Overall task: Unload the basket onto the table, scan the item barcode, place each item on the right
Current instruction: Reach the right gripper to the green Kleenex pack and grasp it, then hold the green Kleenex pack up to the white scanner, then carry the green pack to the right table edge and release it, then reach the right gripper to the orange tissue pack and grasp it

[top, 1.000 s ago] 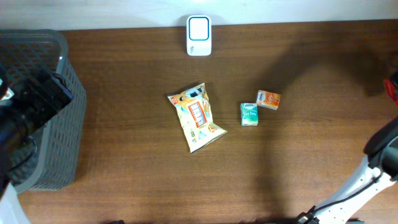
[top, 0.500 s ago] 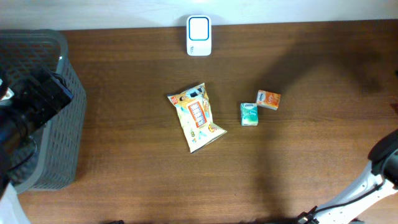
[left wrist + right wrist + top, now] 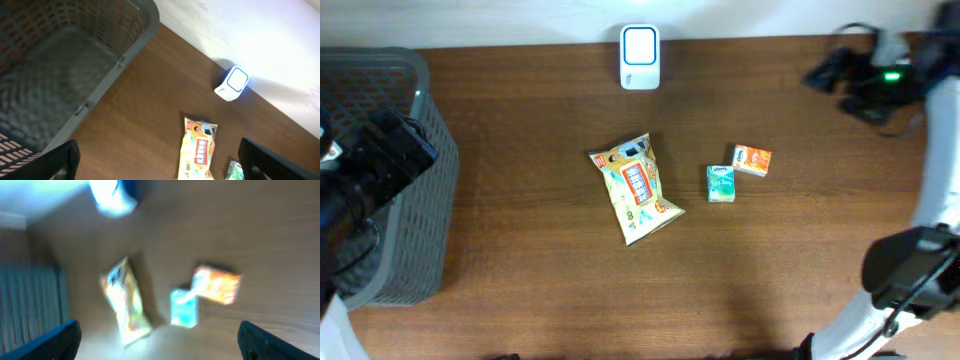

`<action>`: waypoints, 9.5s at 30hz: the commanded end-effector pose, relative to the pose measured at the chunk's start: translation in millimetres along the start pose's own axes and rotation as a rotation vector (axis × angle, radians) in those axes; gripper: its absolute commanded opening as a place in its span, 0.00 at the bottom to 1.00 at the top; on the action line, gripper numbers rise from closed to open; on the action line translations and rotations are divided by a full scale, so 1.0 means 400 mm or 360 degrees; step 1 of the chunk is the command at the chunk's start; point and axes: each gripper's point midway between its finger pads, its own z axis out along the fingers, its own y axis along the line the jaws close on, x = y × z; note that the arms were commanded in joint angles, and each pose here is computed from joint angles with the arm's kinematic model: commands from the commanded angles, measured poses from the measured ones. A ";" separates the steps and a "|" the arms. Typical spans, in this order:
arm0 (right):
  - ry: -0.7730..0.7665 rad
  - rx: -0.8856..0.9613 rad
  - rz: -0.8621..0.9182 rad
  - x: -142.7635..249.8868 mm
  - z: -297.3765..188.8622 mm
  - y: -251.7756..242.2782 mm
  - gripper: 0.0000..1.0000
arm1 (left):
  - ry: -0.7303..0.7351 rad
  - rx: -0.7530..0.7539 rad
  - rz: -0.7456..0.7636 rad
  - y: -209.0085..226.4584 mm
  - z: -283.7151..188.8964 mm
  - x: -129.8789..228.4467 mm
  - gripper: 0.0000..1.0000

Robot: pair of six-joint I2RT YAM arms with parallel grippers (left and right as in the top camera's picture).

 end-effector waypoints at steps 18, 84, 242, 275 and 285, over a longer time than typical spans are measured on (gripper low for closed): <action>0.0900 0.0557 -0.0747 0.336 0.382 0.162 1.00 | -0.0021 -0.0003 -0.0016 0.003 -0.009 -0.003 0.99; 0.0947 0.0407 -0.0245 0.336 0.467 -0.131 0.56 | -0.0021 -0.0003 -0.0016 0.003 -0.009 -0.003 0.99; 0.0148 0.0526 0.1585 0.287 0.449 -0.290 0.51 | -0.0021 -0.0003 -0.0016 0.003 -0.009 -0.003 0.99; -0.0394 0.0740 0.1330 0.171 0.506 -0.270 0.43 | -0.0021 -0.0003 -0.0016 0.003 -0.009 -0.003 0.99; -0.0395 0.0586 0.1167 0.124 0.512 -0.248 0.37 | -0.0021 -0.0003 -0.0016 0.003 -0.009 -0.003 0.99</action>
